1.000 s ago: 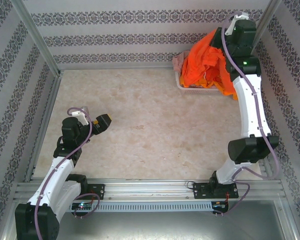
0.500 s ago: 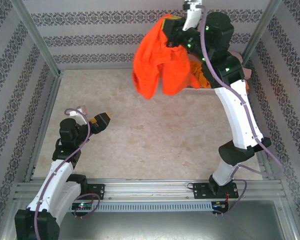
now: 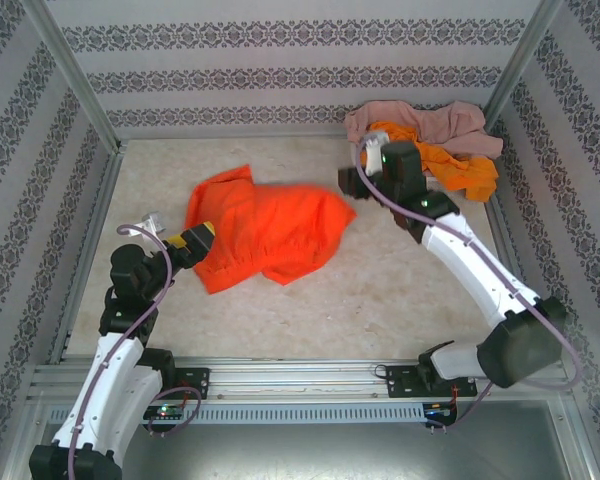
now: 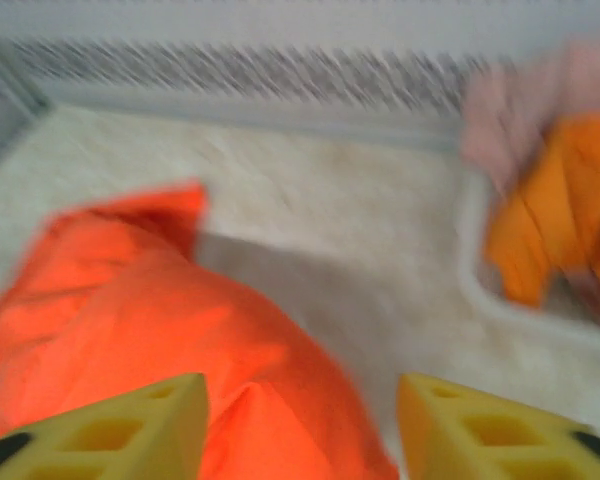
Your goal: Fold and stack the shorts
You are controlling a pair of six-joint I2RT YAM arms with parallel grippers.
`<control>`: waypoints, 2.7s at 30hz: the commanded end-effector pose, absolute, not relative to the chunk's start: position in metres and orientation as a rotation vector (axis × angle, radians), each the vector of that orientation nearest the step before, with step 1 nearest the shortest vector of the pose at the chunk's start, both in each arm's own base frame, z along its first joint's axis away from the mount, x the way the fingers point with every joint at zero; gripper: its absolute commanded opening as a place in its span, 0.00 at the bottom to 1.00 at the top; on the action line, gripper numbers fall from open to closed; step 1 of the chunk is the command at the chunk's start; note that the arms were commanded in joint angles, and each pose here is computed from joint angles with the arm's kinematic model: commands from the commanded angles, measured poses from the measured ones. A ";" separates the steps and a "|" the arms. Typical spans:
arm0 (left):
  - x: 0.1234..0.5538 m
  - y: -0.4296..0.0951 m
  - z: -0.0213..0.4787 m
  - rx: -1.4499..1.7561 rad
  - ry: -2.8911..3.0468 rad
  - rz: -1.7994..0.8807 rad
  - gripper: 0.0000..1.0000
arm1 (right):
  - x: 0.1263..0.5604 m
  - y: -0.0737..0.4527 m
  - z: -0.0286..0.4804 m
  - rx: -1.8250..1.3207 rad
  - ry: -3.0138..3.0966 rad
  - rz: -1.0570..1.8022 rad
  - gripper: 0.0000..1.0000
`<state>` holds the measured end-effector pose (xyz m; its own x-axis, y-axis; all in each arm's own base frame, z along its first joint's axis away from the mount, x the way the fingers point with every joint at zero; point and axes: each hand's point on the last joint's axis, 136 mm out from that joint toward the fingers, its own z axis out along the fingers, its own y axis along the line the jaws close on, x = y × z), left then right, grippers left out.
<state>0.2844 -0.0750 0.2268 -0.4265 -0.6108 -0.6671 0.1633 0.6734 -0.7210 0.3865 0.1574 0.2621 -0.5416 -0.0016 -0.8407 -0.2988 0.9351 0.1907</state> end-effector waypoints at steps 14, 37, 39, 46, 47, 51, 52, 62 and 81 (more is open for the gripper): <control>0.235 -0.033 0.093 -0.917 2.222 -0.609 0.87 | 0.321 0.148 0.244 -0.188 2.043 0.513 0.79; 0.244 -0.053 0.039 -0.915 2.407 -0.590 0.47 | 0.303 0.149 0.217 -0.183 2.078 0.525 0.79; 0.248 -0.055 0.038 -0.904 2.416 -0.592 0.47 | 0.303 0.149 0.214 -0.184 2.088 0.527 0.79; 0.261 -0.068 0.033 -0.873 2.458 -0.643 0.45 | 0.302 0.152 0.202 -0.189 2.127 0.535 0.78; 0.262 -0.070 0.033 -0.866 2.461 -0.648 0.44 | 0.302 0.153 0.201 -0.187 2.130 0.538 0.78; 0.268 -0.074 0.035 -0.822 2.487 -0.651 0.38 | 0.303 0.155 0.194 -0.188 2.150 0.547 0.78; 0.269 -0.074 0.036 -0.807 2.497 -0.646 0.37 | 0.303 0.156 0.193 -0.192 2.154 0.548 0.78; 0.272 -0.074 0.040 -0.743 2.530 -0.609 0.23 | 0.302 0.162 0.179 -0.219 2.203 0.556 0.77; 0.292 -0.067 0.130 -0.628 2.360 -0.591 0.00 | 0.265 0.230 0.159 -0.831 2.120 0.383 0.71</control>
